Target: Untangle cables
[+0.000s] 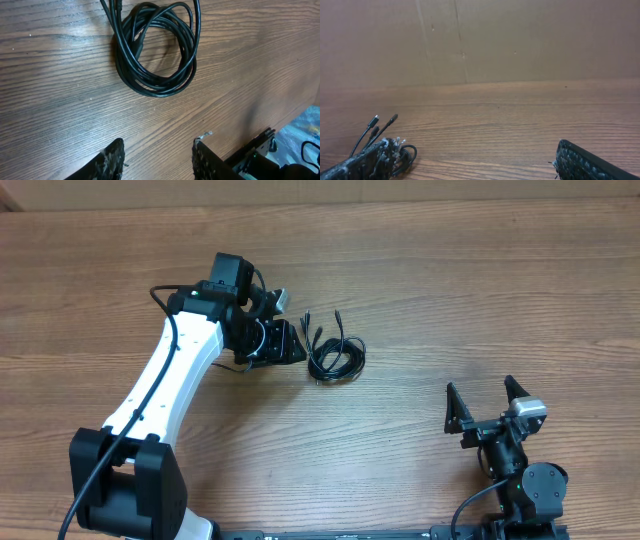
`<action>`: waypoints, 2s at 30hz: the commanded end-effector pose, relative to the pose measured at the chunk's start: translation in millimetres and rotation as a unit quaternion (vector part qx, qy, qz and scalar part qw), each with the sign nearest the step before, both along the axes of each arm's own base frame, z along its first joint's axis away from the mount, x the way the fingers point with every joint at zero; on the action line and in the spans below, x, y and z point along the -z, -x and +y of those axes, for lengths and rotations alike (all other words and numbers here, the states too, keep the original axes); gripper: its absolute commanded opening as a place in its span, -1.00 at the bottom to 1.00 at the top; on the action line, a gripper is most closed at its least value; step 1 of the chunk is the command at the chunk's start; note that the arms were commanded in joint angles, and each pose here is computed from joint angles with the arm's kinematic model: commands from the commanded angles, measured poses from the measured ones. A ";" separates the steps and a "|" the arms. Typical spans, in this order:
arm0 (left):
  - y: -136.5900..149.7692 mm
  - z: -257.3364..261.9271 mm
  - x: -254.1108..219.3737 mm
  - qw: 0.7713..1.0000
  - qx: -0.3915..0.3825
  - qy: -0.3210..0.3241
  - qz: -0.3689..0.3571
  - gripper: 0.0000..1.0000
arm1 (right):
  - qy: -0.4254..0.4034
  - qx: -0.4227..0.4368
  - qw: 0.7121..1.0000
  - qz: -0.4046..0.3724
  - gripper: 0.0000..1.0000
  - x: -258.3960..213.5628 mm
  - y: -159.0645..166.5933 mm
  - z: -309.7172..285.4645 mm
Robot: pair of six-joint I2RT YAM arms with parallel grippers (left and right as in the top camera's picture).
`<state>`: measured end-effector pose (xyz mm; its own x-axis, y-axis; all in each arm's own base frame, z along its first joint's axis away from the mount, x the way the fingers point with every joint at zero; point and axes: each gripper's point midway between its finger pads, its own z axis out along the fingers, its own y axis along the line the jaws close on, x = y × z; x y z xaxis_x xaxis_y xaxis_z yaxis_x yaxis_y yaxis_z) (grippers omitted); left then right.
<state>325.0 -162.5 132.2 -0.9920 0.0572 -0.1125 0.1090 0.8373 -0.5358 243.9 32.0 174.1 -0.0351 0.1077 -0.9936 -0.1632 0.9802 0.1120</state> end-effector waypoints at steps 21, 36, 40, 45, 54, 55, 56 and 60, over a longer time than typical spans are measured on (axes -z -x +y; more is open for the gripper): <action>-26.7 -21.0 -23.1 0.985 -0.052 -0.143 -0.083 -0.09 | 0.007 -0.003 1.000 -0.001 1.00 2.7 -0.1 0.8; 4.3 -29.1 100.2 0.973 -0.058 -0.214 0.065 0.57 | 0.007 -0.003 1.000 -0.001 1.00 2.6 -0.1 0.8; 2.7 -29.4 100.4 0.973 -0.058 -0.214 0.062 0.99 | 0.007 -0.003 1.000 -0.001 1.00 2.7 -0.1 0.8; -0.8 -30.8 100.2 0.974 -0.060 -0.211 0.055 0.99 | 0.007 -0.002 1.000 -0.001 1.00 2.6 -0.1 0.7; -0.8 -30.8 100.2 0.974 -0.060 -0.211 0.055 0.99 | 0.007 -0.002 1.000 -0.001 1.00 2.7 -0.1 0.7; -0.8 -30.8 100.2 0.974 -0.060 -0.211 0.055 0.99 | 0.007 -0.003 1.000 -0.001 1.00 2.7 -0.1 0.8; -0.8 -30.8 100.2 0.974 -0.060 -0.211 0.055 0.99 | 0.007 -0.003 1.000 -0.001 1.00 2.6 -0.1 0.8; -0.9 -30.9 100.1 0.974 -0.060 -0.211 0.054 0.99 | 0.007 -0.002 1.000 -0.001 1.00 2.7 -0.1 0.7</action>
